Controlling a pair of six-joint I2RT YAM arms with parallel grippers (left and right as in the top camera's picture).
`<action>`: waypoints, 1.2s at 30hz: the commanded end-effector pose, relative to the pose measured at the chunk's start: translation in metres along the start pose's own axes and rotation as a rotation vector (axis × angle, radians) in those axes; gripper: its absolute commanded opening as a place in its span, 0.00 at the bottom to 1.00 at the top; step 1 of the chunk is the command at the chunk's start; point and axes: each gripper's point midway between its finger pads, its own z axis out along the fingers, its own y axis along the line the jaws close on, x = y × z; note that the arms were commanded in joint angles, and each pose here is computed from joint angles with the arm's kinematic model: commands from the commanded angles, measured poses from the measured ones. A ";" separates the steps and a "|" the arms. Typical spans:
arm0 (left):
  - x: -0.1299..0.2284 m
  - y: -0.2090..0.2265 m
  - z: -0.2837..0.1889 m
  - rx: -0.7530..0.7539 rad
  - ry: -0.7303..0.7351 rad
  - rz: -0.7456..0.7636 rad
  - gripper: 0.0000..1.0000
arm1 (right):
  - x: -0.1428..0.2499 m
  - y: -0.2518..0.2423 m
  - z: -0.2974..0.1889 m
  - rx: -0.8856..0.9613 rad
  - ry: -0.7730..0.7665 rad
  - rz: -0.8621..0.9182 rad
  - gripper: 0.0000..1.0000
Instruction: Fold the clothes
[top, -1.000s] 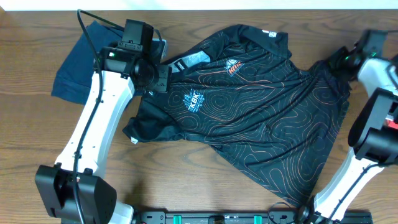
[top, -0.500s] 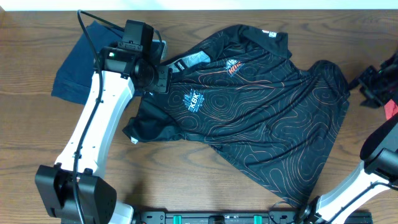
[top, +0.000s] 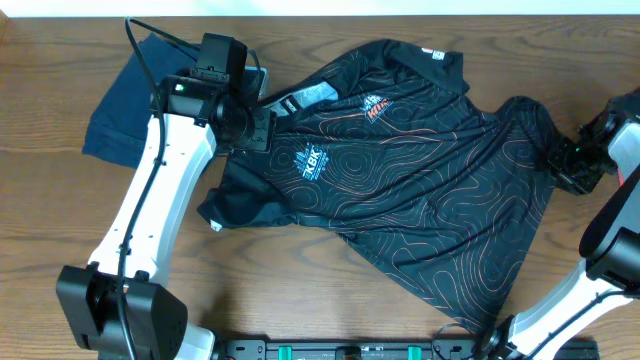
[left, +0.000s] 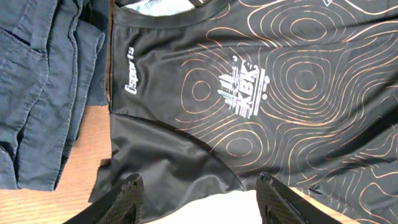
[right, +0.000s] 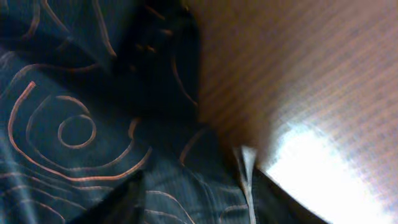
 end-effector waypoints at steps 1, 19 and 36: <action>0.002 0.003 0.002 -0.013 0.011 -0.008 0.60 | 0.018 -0.001 0.015 -0.035 0.053 -0.008 0.23; 0.001 0.003 0.002 -0.013 0.009 -0.008 0.61 | -0.075 -0.093 -0.085 0.191 -0.261 0.206 0.01; 0.069 -0.022 0.044 0.098 0.230 -0.076 0.62 | -0.022 -0.036 -0.097 -0.120 0.013 0.227 0.54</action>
